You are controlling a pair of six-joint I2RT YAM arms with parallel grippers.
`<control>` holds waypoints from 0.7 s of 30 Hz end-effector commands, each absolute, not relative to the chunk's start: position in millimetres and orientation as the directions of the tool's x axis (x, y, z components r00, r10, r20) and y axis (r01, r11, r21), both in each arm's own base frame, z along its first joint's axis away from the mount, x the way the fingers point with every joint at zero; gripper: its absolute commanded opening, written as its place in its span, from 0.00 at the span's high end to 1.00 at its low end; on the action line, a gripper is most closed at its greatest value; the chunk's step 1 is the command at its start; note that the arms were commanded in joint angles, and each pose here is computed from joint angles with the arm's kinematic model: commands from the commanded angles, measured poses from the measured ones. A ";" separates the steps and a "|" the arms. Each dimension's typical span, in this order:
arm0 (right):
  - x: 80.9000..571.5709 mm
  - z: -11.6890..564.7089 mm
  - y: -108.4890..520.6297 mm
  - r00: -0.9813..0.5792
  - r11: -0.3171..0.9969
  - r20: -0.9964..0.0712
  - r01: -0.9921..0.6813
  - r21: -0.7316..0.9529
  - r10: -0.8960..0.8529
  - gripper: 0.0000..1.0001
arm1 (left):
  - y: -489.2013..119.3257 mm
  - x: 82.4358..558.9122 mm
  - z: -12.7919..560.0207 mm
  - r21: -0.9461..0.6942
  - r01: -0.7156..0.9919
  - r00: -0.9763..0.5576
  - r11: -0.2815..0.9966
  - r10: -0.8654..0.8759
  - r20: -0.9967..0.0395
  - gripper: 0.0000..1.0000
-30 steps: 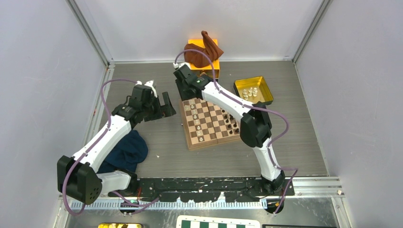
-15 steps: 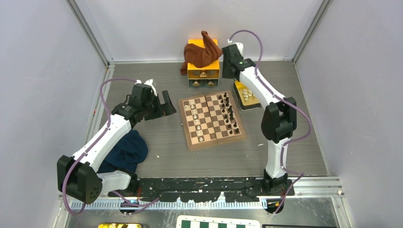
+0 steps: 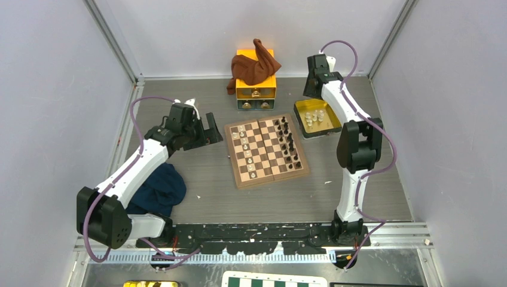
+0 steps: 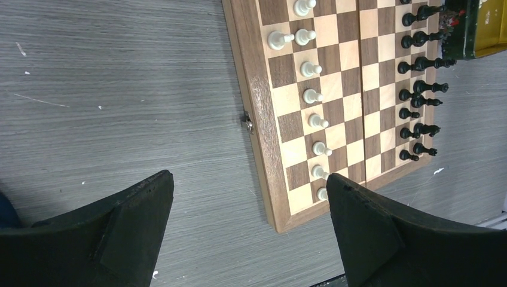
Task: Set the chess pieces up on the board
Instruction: Pick up the chess piece from the storage box.
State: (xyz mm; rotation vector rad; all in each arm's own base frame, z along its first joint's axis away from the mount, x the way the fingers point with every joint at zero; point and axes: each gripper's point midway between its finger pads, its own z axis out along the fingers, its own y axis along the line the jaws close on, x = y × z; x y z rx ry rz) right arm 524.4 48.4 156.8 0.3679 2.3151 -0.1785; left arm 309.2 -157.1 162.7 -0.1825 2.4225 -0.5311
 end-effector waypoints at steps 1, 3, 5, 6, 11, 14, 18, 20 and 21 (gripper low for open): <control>529.8 140.2 33.9 -0.658 0.931 -0.702 0.365 0.020 0.273 0.47 | -157.3 325.0 185.2 -0.430 0.010 -0.739 0.903 -0.283 -0.611 0.00; 529.4 132.5 28.7 -0.660 0.925 -0.692 0.379 0.030 0.293 0.47 | -157.3 325.3 183.6 -0.427 0.006 -0.742 0.904 -0.283 -0.608 0.00; 528.5 125.7 24.4 -0.662 0.919 -0.681 0.393 0.041 0.313 0.47 | -157.1 326.2 183.3 -0.426 0.003 -0.743 0.905 -0.283 -0.607 0.00; 528.3 122.0 22.4 -0.664 0.916 -0.675 0.399 0.043 0.321 0.48 | -156.8 326.4 181.9 -0.423 0.000 -0.745 0.906 -0.282 -0.604 0.00; 525.6 110.5 18.7 -0.676 0.910 -0.652 0.411 0.053 0.344 0.48 | -157.3 328.3 181.5 -0.420 -0.001 -0.747 0.907 -0.280 -0.603 0.00; 524.1 106.6 17.8 -0.679 0.908 -0.646 0.415 0.055 0.349 0.48 | -157.6 329.1 181.0 -0.420 -0.001 -0.748 0.908 -0.279 -0.602 0.00; 522.3 101.1 13.3 -0.681 0.902 -0.636 0.427 0.059 0.364 0.48 | -158.3 328.8 180.4 -0.421 0.001 -0.751 0.907 -0.278 -0.599 0.00; 521.9 98.3 11.4 -0.681 0.899 -0.631 0.433 0.061 0.371 0.48 | -158.5 328.7 179.8 -0.421 0.001 -0.752 0.907 -0.277 -0.598 0.00; 521.8 96.9 9.7 -0.681 0.897 -0.629 0.437 0.062 0.375 0.48 | -158.6 328.5 179.2 -0.422 0.001 -0.753 0.907 -0.277 -0.597 0.00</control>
